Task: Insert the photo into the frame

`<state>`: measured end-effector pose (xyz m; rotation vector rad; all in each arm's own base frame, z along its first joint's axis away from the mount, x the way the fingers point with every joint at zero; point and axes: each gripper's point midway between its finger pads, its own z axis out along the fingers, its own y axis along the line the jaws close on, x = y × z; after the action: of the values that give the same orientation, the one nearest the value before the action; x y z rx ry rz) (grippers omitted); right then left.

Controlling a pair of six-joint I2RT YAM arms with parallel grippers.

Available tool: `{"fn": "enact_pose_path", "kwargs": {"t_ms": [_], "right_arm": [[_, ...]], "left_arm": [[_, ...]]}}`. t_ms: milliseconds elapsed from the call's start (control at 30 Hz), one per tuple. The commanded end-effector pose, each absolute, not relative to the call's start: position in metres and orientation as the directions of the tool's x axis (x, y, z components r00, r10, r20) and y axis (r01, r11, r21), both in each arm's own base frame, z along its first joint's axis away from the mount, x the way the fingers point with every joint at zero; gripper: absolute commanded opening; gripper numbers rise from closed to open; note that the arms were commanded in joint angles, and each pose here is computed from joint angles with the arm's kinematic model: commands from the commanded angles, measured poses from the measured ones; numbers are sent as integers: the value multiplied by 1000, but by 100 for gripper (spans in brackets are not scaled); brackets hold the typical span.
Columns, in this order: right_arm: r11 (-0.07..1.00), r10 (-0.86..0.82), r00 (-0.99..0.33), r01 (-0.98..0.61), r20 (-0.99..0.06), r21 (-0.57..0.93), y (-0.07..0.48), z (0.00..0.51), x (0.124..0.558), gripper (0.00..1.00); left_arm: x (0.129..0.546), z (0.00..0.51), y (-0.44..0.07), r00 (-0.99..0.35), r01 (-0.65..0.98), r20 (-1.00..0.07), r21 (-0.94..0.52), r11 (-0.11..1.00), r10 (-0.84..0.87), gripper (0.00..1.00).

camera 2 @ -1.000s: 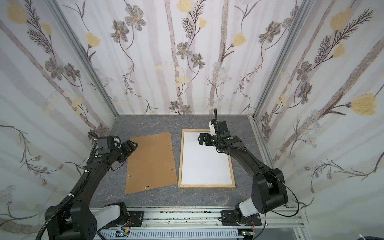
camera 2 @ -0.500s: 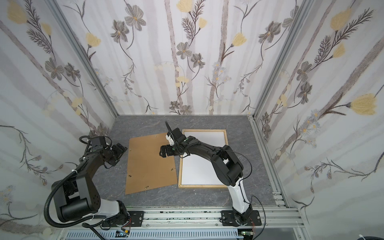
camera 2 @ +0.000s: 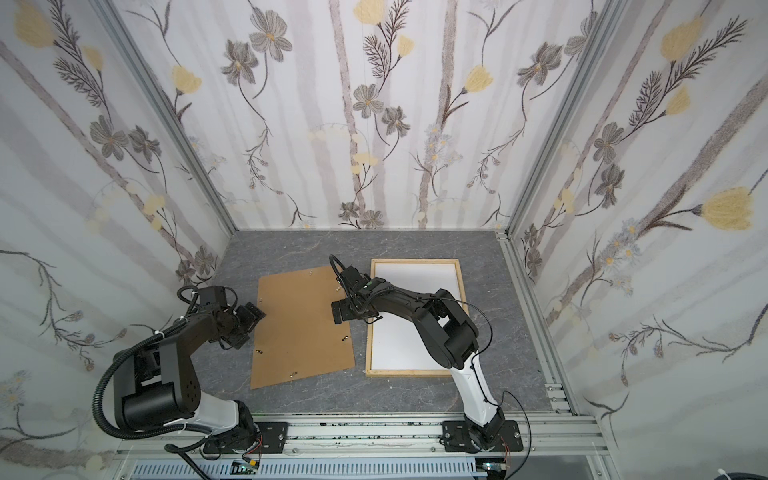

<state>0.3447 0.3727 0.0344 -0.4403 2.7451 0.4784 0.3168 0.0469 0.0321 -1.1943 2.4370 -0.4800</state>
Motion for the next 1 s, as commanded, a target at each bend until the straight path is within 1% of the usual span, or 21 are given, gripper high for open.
{"fn": "enact_pose_path", "kwargs": {"t_ms": [0,67,200,433,567,633,800,967], "right_arm": [[919,-245,-899,-335,-362,209,354,40,348,100],[901,-248,-893,-355,-376,249,363,49,345,100],[821,-262,-893,-406,-367,401,391,58,333,100],[747,-244,-923,-374,-298,549,412,42,318,100],[744,-225,-941,-334,-254,579,413,23,312,100],[741,-216,-946,-321,-243,590,413,19,310,100],[739,-191,-949,-307,-251,599,413,19,312,100],[761,-176,-951,-294,-252,578,406,14,316,100]], "left_arm": [[310,22,49,-547,-706,-181,-426,566,-817,88],[308,19,50,-548,-709,-185,-414,570,-816,89],[304,12,49,-555,-715,-173,-401,573,-814,89],[299,6,27,-603,-685,-128,-422,593,-788,88],[293,6,11,-620,-667,-91,-462,585,-779,88],[289,7,10,-627,-667,-95,-447,595,-774,88],[278,8,12,-637,-676,-101,-402,617,-764,89],[267,9,0,-677,-664,-59,-381,643,-734,89]]}}
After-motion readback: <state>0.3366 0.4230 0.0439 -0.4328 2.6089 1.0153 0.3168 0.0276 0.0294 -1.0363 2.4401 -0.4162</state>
